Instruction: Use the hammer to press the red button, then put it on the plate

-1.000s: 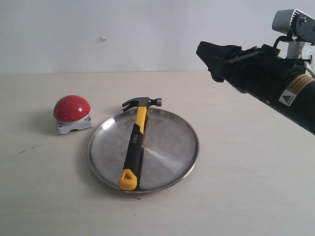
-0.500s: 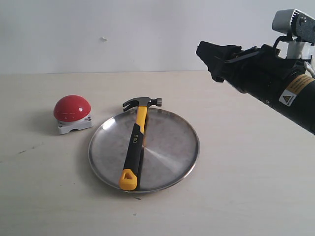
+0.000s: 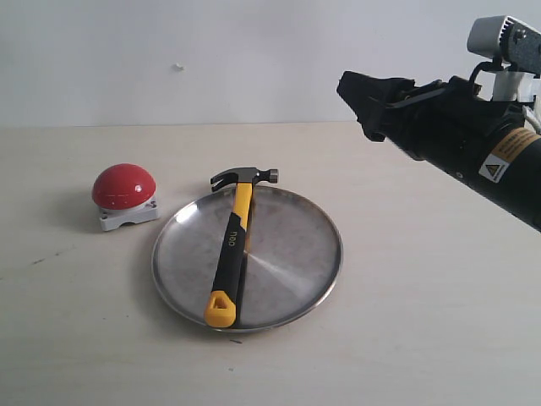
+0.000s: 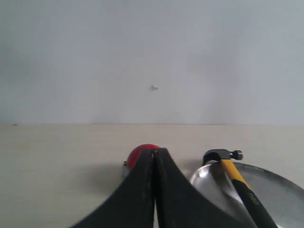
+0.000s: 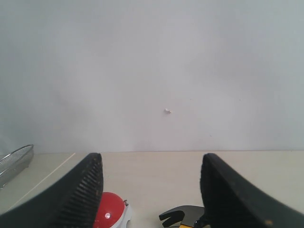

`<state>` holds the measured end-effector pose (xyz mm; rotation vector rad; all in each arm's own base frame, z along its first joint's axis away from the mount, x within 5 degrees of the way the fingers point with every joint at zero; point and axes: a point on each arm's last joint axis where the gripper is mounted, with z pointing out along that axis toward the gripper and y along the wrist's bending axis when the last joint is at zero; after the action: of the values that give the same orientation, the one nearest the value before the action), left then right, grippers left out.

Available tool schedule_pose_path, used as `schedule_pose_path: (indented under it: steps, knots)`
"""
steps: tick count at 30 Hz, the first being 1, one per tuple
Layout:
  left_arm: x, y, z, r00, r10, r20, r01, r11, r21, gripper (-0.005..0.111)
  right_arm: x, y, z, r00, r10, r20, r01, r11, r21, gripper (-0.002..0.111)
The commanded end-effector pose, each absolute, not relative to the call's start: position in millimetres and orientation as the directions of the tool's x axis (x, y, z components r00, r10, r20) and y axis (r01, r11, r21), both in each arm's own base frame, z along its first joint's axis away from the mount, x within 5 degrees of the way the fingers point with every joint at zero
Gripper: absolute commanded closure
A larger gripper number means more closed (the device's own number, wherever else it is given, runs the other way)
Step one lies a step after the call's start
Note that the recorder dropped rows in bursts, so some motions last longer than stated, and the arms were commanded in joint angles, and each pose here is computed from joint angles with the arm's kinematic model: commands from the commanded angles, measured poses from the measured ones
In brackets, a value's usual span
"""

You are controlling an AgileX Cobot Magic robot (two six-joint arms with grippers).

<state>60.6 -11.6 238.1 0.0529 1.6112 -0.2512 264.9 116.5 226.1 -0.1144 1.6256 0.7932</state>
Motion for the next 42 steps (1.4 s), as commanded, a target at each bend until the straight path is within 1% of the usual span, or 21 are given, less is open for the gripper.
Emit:
schedule_pose_path:
  steps: [1,4,8,15,20,26,29,42]
  knots:
    - [59.3,-5.3,233.9,-0.074,-0.129,-0.989,0.087,0.987,-0.135,0.106,264.2,115.4,228.9,-0.219,0.356,-0.909,-0.498,0.76,0.418,0.049]
    - [58.1,-1.1,233.0,-0.07,-0.134,-0.989,0.019,0.991,-0.135,0.106,264.2,115.4,228.9,-0.219,0.356,-0.909,-0.498,0.76,0.418,0.049]
    - [55.4,2.6,233.2,-0.051,-0.132,-0.99,-0.042,0.991,-0.13,0.106,264.2,115.4,228.9,-0.219,0.356,-0.909,-0.498,0.76,0.418,0.049]
    - [49.4,7.6,226.9,-0.09,-0.102,-0.991,-0.131,0.987,-0.09,0.106,264.2,115.4,228.9,-0.219,0.356,-0.909,-0.498,0.76,0.418,0.049]
    - [50.0,8.1,215.7,-0.121,-0.096,-0.988,-0.14,0.987,-0.078,0.106,264.2,115.5,228.9,-0.219,0.354,-0.909,-0.499,0.76,0.417,0.049]
    - [53.8,8.9,188.3,-0.186,-0.088,-0.979,-0.15,0.987,-0.06,0.106,264.2,115.5,228.9,-0.219,0.354,-0.909,-0.499,0.76,0.417,0.049]
    - [54.0,9.8,188.0,-0.183,-0.055,-0.982,-0.153,0.988,-0.027,0.106,264.2,115.5,228.9,-0.219,0.354,-0.909,-0.499,0.76,0.417,0.049]
    - [54.4,9.6,189.7,-0.168,-0.033,-0.985,-0.146,0.989,-0.008,0.106,264.2,115.5,228.9,-0.219,0.354,-0.909,-0.499,0.76,0.417,0.049]
